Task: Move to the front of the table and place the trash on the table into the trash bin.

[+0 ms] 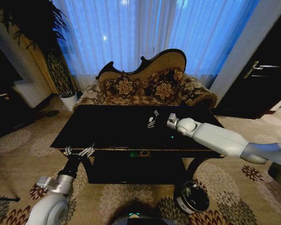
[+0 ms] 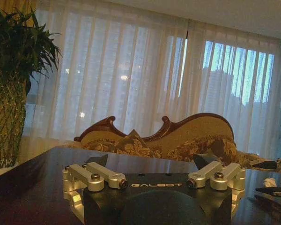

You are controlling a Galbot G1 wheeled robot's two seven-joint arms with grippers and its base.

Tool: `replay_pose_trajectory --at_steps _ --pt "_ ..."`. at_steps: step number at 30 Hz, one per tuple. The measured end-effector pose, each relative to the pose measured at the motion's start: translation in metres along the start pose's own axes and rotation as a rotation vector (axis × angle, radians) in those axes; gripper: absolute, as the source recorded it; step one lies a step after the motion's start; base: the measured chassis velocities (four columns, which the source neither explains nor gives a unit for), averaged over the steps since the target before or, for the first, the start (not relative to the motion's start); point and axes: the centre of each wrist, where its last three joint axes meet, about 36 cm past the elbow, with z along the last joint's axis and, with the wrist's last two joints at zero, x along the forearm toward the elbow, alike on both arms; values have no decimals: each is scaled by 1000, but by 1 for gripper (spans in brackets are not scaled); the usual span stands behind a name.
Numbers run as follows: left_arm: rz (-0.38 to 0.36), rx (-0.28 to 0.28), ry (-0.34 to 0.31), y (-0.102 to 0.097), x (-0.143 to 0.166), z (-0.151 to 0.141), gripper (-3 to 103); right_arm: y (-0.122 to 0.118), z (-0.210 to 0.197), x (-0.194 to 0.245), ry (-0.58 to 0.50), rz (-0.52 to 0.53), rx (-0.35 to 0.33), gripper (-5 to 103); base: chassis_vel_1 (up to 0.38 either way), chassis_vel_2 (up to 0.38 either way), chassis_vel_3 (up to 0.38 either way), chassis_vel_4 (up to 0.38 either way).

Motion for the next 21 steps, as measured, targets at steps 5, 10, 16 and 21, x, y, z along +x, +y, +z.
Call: replay_pose_trajectory --at_steps 5,10,16,21 --pt "6 3 -2 -1 -2 2 100 -12 6 6 7 18 7 100 0 0 0 0" --pt "12 3 -7 -2 -6 2 100 -20 10 13 18 22 19 100 0 0 0 0" --pt "13 5 -5 -3 -6 4 100 -23 16 16 31 14 31 90 0 0 0 0" --pt "8 4 -3 -2 -5 4 100 -23 19 19 40 4 41 74 0 0 0 0"
